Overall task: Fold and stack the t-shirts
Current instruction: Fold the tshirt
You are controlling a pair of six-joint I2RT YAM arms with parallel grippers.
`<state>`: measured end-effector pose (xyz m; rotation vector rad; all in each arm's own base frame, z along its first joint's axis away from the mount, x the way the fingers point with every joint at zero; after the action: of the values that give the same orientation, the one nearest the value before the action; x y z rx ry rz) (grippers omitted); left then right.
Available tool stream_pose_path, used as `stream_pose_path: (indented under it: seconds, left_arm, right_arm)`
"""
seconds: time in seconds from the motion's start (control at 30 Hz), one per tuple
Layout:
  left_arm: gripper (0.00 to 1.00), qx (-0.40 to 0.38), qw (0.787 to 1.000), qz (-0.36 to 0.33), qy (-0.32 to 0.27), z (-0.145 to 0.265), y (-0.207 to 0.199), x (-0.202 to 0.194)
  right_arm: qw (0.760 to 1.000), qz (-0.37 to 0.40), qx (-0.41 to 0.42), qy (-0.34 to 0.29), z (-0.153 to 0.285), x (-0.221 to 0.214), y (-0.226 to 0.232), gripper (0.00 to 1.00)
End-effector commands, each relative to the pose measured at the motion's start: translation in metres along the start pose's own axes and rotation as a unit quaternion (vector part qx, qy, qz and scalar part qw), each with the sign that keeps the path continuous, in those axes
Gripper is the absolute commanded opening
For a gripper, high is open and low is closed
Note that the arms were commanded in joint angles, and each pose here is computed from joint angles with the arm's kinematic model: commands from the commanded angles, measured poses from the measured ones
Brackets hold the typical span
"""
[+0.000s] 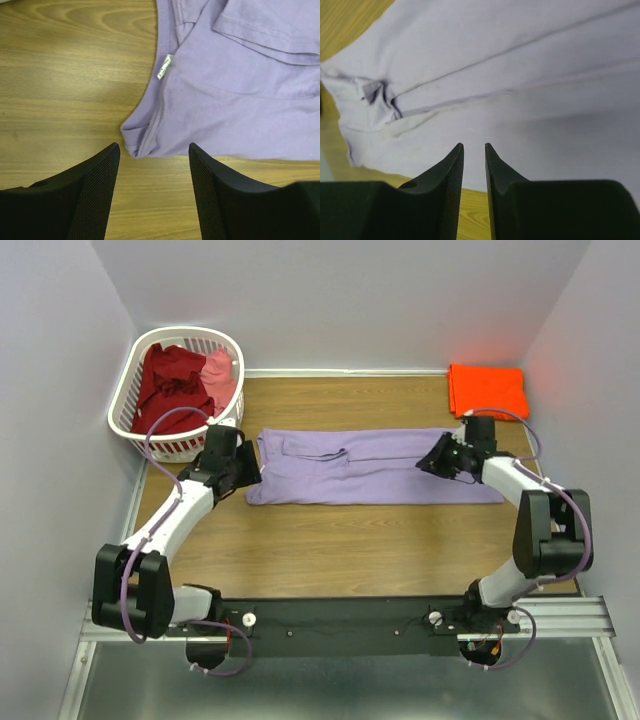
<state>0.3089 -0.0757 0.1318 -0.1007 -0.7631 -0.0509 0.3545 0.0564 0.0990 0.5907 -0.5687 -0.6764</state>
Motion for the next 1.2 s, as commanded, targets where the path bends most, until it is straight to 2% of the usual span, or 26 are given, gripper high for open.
stream_pose_path:
  seconds: [0.0, 0.13, 0.2, 0.4, 0.47, 0.5, 0.67, 0.8, 0.93, 1.07, 1.17]
  left_arm:
    - [0.65, -0.029, 0.999, -0.010, -0.017, 0.002, -0.019, 0.012]
    - [0.66, -0.083, 0.996, -0.006, -0.020, -0.009, -0.042, 0.023]
    - [0.67, -0.097, 0.995, 0.003, -0.015, -0.020, -0.048, 0.025]
    - [0.67, -0.139, 0.990, 0.004, -0.021, -0.051, -0.070, 0.065]
    - [0.71, -0.149, 0.989, 0.004, -0.005, -0.066, -0.074, 0.063]
    - [0.74, -0.157, 0.988, 0.002, -0.007, -0.068, -0.077, 0.068]
    - [0.77, -0.158, 0.987, 0.000, 0.018, -0.082, -0.081, 0.050]
    - [0.73, -0.144, 0.989, 0.002, 0.023, -0.091, -0.078, 0.043]
    - [0.73, -0.107, 0.994, -0.009, 0.015, -0.102, -0.070, 0.061]
    - [0.73, -0.075, 0.996, -0.020, 0.032, -0.118, -0.059, 0.062]
    - [0.73, -0.065, 0.996, -0.030, 0.044, -0.127, -0.055, 0.060]
  right_arm:
    - [0.995, 0.049, 0.060, 0.065, -0.021, -0.018, 0.043, 0.31]
    - [0.983, 0.102, 0.099, 0.115, -0.044, -0.048, 0.088, 0.37]
    - [0.982, 0.104, 0.098, 0.124, -0.058, -0.053, 0.097, 0.38]
    - [0.973, 0.102, 0.134, 0.161, -0.091, -0.066, 0.133, 0.39]
    - [0.963, 0.122, 0.161, 0.175, -0.095, -0.075, 0.155, 0.43]
    - [0.955, 0.139, 0.171, 0.199, -0.100, -0.093, 0.160, 0.46]
    - [0.937, 0.181, 0.195, 0.225, -0.118, -0.126, 0.187, 0.52]
    - [0.950, 0.163, 0.171, 0.205, -0.134, -0.123, 0.186, 0.52]
    - [0.960, 0.155, 0.155, 0.176, -0.133, -0.116, 0.186, 0.52]
    - [0.980, 0.137, 0.104, 0.098, -0.129, -0.093, 0.179, 0.52]
    - [0.986, 0.120, 0.079, 0.082, -0.124, -0.090, 0.170, 0.52]
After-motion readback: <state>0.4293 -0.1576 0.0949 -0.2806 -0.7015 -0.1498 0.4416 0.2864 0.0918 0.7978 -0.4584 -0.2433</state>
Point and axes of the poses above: each gripper's point midway between its finger pads, its own z axis back along the fingers, its own y axis along the line the jaws close on, x = y × z, the point moved 3 cm from there along z, back along the fingers, and after that the axes turned 15 degrees about -z, right-handed, at the moved point
